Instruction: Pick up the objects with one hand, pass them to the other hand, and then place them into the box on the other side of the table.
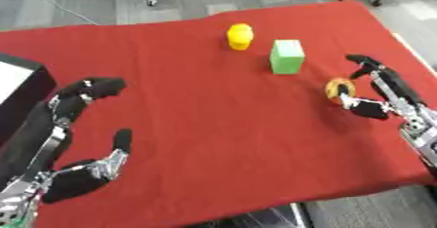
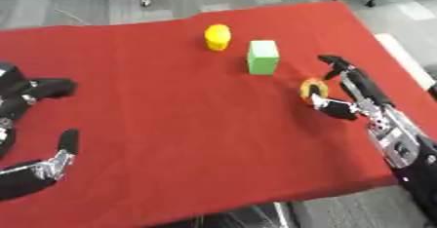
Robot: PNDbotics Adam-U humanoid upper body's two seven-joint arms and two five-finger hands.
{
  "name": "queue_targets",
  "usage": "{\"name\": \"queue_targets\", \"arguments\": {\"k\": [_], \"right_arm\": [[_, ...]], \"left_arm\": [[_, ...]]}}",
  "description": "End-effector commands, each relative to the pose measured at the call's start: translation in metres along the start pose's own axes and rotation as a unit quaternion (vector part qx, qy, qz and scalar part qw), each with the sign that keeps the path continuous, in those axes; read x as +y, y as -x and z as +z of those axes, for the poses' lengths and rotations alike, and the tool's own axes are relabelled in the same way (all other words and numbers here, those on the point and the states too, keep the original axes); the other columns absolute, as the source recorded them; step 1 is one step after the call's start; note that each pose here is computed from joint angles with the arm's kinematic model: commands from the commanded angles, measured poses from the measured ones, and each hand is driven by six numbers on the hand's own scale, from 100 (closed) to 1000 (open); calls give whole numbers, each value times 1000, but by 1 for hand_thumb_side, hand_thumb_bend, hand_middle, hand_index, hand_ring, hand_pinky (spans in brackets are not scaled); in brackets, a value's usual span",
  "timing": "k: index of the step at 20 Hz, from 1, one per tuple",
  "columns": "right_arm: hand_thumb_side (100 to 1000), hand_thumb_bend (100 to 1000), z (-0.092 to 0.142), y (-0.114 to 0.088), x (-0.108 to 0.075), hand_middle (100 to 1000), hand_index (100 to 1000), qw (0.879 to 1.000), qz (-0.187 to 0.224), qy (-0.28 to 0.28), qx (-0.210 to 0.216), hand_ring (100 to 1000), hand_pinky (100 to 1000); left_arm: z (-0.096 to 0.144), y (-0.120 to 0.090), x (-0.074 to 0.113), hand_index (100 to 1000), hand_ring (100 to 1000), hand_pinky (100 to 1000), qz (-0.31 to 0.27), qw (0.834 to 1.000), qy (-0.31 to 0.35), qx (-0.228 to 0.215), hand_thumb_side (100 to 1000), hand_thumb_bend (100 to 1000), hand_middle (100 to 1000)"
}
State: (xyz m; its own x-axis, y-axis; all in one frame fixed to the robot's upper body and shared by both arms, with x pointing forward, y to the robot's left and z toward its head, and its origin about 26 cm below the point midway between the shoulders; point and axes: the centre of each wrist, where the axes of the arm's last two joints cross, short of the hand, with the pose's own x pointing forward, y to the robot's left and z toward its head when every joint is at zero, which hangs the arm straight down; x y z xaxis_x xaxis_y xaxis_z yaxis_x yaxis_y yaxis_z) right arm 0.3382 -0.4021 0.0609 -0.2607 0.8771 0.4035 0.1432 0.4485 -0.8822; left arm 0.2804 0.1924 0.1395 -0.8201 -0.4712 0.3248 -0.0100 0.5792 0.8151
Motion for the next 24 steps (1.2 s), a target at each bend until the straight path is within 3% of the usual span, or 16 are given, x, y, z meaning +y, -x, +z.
{"name": "queue_targets", "arguments": {"k": [1,5,10,14,16,19,24], "right_arm": [[331,100,-6,0,-8,915,975,1000,16,-7,-7,725,946],[350,100,-6,2,-4,916,977,999,24,-25,-2,749,946],[340,100,-7,4,-5,921,982,997,53,-48,7,841,966],[408,100,-7,5,-3,918,982,995,75,-70,16,850,960],[397,100,-6,5,-2,906,976,993,80,-85,18,844,951],[209,100,-6,5,0,860,936,991,85,-100,19,780,926],[202,100,-8,3,-1,703,795,991,97,-93,12,534,853]], "left_arm": [[-4,-4,5,926,743,748,-2,1000,-9,-13,474,118,765],[-4,-4,5,926,743,748,-2,1000,-8,-14,475,117,765],[-4,-5,5,926,743,748,-2,1000,-9,-15,473,118,765],[-4,-5,5,927,743,748,-2,1000,-9,-15,474,116,765],[-4,-5,5,927,743,747,-2,1000,-9,-15,474,116,765],[-4,-5,5,927,743,747,-2,1000,-9,-15,481,107,765],[-4,-5,5,927,743,746,-1,1000,-10,-15,485,100,766]]}}
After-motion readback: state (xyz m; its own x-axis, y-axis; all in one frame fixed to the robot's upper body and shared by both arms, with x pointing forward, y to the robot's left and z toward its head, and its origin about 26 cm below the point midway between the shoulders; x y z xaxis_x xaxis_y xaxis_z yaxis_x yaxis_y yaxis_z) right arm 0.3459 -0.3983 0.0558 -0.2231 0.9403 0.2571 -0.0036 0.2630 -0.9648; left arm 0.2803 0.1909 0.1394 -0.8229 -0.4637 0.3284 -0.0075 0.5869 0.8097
